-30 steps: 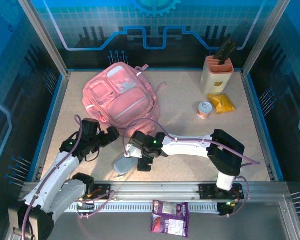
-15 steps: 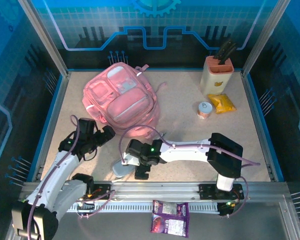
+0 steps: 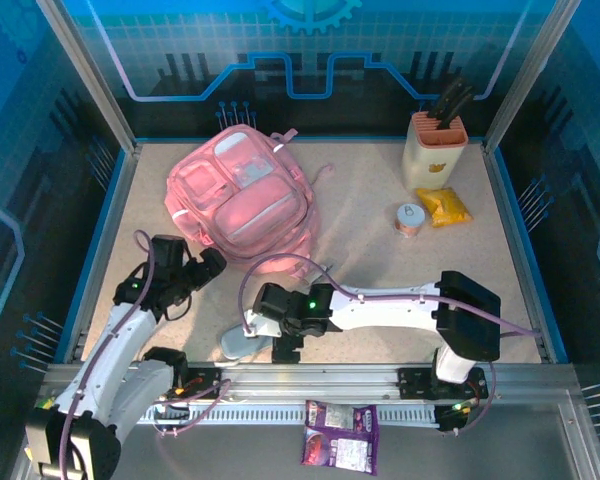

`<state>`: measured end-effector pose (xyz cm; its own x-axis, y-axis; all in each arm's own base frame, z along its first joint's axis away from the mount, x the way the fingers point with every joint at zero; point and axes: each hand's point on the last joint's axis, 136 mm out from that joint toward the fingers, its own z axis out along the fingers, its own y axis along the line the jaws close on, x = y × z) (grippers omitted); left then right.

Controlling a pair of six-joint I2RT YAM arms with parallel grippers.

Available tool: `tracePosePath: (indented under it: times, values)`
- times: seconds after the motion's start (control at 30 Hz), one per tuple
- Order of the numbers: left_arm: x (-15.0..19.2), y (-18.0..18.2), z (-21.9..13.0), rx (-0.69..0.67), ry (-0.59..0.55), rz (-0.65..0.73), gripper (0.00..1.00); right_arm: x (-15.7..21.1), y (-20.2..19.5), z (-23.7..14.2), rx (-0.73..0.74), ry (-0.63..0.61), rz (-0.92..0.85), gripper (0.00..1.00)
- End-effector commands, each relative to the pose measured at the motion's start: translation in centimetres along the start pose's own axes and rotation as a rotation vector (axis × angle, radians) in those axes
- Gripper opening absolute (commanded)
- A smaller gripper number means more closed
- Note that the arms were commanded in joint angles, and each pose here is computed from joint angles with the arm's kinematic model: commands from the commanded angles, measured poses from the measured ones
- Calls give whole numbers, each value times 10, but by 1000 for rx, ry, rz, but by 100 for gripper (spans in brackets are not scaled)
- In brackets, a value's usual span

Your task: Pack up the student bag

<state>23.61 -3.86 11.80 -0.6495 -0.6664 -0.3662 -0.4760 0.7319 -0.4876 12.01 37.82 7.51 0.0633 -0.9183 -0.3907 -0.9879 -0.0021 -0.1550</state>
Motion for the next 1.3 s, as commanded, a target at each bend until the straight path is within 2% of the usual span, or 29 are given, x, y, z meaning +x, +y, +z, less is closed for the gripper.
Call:
tracePosePath:
  times: [0.0, 0.2, 0.37, 0.53, 0.7, 0.9, 1.07, 1.27]
  values:
    - [-10, -5, -11, 19, -36, -15, 99, -7, -9, 13, -13, -20, -118, 100]
    - [-9, -1, -11, 12, -36, -13, 99, -17, -8, 17, -87, -88, -234, 100]
    - [-10, 1, -8, 15, -36, -26, 99, -20, -14, 22, -124, -100, -249, 100]
    - [-10, 2, -7, 14, -26, -19, 99, -16, 4, 29, -229, -92, -270, 100]
    - [-12, 1, -5, 16, -25, -25, 99, -15, 4, 37, -251, -79, -278, 100]
    - [-13, -3, -8, 32, -24, -29, 99, -9, -9, 59, -241, 4, -262, 100]
    - [-13, -4, -9, 39, -21, -31, 99, -9, -10, 60, -247, -5, -257, 100]
    - [-14, -8, -10, 54, -19, -33, 99, -9, -11, 53, -237, -21, -245, 93]
